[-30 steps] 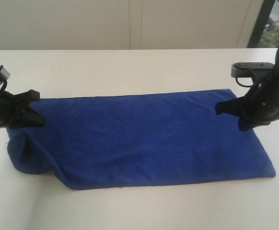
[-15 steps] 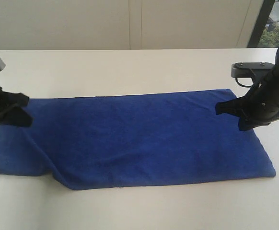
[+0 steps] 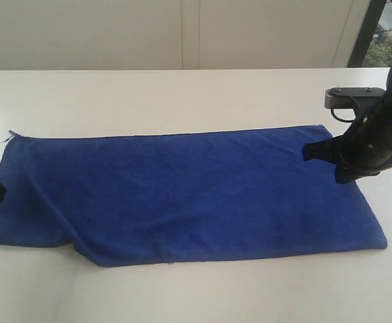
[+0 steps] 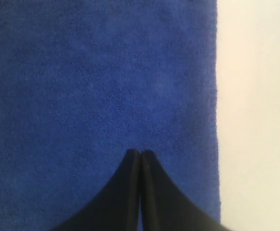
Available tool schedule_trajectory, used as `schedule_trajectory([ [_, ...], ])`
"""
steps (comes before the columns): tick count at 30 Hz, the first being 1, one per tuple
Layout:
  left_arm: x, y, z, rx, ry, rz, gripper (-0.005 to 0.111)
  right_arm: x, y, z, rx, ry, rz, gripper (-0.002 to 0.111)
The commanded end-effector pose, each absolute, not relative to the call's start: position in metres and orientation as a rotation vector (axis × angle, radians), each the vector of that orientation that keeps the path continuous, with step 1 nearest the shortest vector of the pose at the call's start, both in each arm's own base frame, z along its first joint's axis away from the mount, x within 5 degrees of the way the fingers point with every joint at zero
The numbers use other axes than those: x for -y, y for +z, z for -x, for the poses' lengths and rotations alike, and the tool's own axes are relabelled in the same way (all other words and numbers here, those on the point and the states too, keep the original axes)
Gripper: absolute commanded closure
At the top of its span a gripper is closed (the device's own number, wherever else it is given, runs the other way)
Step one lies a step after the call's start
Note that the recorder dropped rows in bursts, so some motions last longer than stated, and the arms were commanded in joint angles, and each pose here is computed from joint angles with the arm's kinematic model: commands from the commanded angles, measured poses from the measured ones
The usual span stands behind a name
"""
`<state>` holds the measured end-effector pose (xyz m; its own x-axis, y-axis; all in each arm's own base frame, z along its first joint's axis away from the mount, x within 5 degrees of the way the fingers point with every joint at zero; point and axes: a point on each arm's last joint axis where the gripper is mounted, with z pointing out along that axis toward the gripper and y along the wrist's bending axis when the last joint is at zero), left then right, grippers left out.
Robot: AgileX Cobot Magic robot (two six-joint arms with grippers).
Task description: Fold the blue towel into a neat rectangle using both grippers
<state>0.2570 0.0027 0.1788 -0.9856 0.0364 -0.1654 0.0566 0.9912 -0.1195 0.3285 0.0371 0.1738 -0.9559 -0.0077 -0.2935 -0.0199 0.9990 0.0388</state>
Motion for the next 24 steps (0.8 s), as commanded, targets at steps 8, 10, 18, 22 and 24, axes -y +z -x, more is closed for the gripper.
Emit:
schedule_trajectory([
  [8,-0.005,0.151,-0.264,-3.036,-0.169,-0.012,0.056,-0.037,0.176,-0.328,-2.830,0.056,0.036,0.108],
  [10,-0.004,0.151,-0.264,-3.036,-0.187,0.008,0.058,-0.037,0.176,-0.328,-2.823,0.057,0.036,0.108],
  [18,0.001,0.161,-0.271,-2.980,-0.277,0.094,0.107,-0.037,0.176,-0.329,-2.816,0.057,0.036,0.108],
  [22,0.009,0.193,-0.285,-2.829,-0.399,0.087,0.107,-0.037,0.176,-0.329,-2.812,0.058,0.036,0.108],
  [24,0.014,0.208,-0.293,-2.740,-0.473,0.108,0.107,-0.037,0.176,-0.330,-2.806,0.058,0.036,0.108],
])
